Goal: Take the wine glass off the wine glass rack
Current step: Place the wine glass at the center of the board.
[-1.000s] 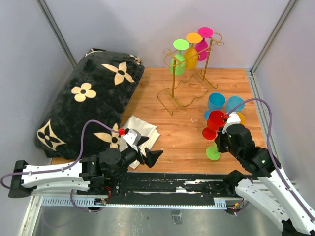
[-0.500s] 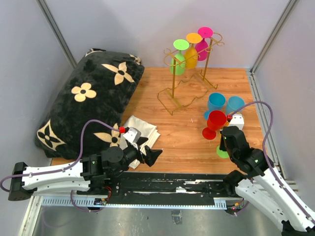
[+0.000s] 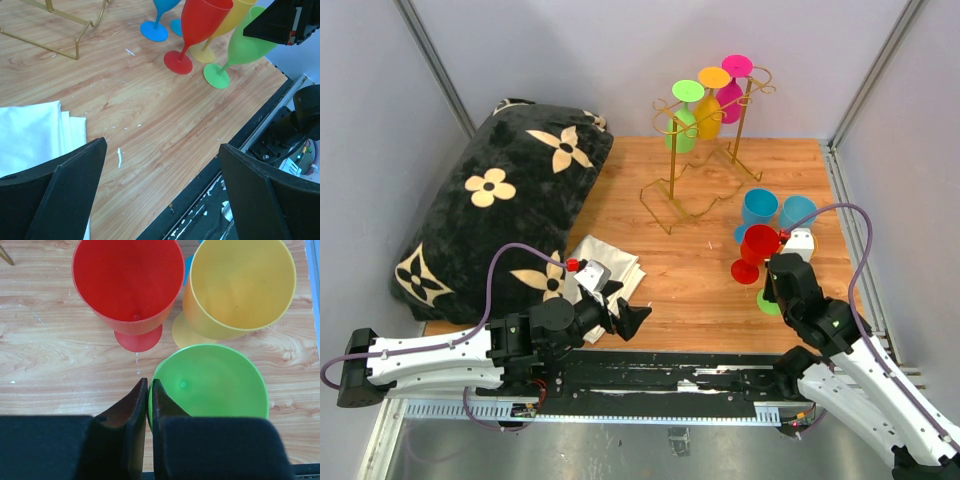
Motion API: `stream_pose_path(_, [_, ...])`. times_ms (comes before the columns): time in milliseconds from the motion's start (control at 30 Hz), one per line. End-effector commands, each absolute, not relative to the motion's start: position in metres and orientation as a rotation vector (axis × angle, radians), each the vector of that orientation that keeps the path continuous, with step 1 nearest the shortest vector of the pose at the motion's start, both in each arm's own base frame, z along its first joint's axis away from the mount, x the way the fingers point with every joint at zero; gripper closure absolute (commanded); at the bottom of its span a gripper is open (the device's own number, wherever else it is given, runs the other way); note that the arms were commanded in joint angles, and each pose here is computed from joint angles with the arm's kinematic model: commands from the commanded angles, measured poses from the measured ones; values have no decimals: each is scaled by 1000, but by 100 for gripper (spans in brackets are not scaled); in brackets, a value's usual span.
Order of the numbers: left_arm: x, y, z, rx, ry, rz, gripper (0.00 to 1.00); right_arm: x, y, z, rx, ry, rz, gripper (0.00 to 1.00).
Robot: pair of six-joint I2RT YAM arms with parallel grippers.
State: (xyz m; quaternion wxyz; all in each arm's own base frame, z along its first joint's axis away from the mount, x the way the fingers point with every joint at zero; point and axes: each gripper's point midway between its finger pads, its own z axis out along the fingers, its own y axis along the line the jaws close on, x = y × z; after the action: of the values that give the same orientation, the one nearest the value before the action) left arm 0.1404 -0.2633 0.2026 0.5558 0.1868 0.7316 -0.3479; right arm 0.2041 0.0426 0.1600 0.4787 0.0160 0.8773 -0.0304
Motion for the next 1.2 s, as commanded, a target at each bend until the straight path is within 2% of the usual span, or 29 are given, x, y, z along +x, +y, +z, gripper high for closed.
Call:
stream_pose_path(0, [142,-265,220,428,1697,-841,0,204,39,166,75,2115,-78,93])
stream_pose_path(267, [142,-265,221,424,1696,-839,0,199,38,181,88,2114,-49,93])
stream_pose_path(633, [142,-265,221,413,1697,-855,0,200,41,154,136,2202,-40,94])
stream_pose_path(1167, [143,-261,220,381,1688,-859,0,208,33,165,170,2140,-37,71])
